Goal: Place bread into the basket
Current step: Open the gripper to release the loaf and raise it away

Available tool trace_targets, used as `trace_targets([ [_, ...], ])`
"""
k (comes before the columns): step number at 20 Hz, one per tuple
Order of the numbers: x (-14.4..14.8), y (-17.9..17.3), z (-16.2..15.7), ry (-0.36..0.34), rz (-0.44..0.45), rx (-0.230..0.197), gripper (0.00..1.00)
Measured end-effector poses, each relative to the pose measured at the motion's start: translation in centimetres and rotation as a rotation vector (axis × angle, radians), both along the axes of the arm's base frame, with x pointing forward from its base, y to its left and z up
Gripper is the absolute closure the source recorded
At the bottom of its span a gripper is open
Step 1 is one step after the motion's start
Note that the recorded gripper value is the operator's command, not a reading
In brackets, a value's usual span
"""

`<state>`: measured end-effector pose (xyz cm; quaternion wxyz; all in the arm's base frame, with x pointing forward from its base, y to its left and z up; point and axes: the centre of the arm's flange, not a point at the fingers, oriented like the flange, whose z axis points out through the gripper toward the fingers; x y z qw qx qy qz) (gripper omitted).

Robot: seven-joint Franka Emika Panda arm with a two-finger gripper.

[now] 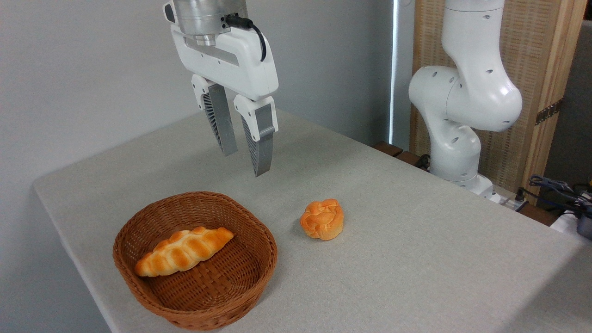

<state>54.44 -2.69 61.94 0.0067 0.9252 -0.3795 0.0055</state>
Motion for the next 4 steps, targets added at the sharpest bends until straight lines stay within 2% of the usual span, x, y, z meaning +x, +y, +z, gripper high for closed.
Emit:
trace_targets([
  [4,0.02,0.3,-0.05,0.001,0.005,0.0,0.0],
])
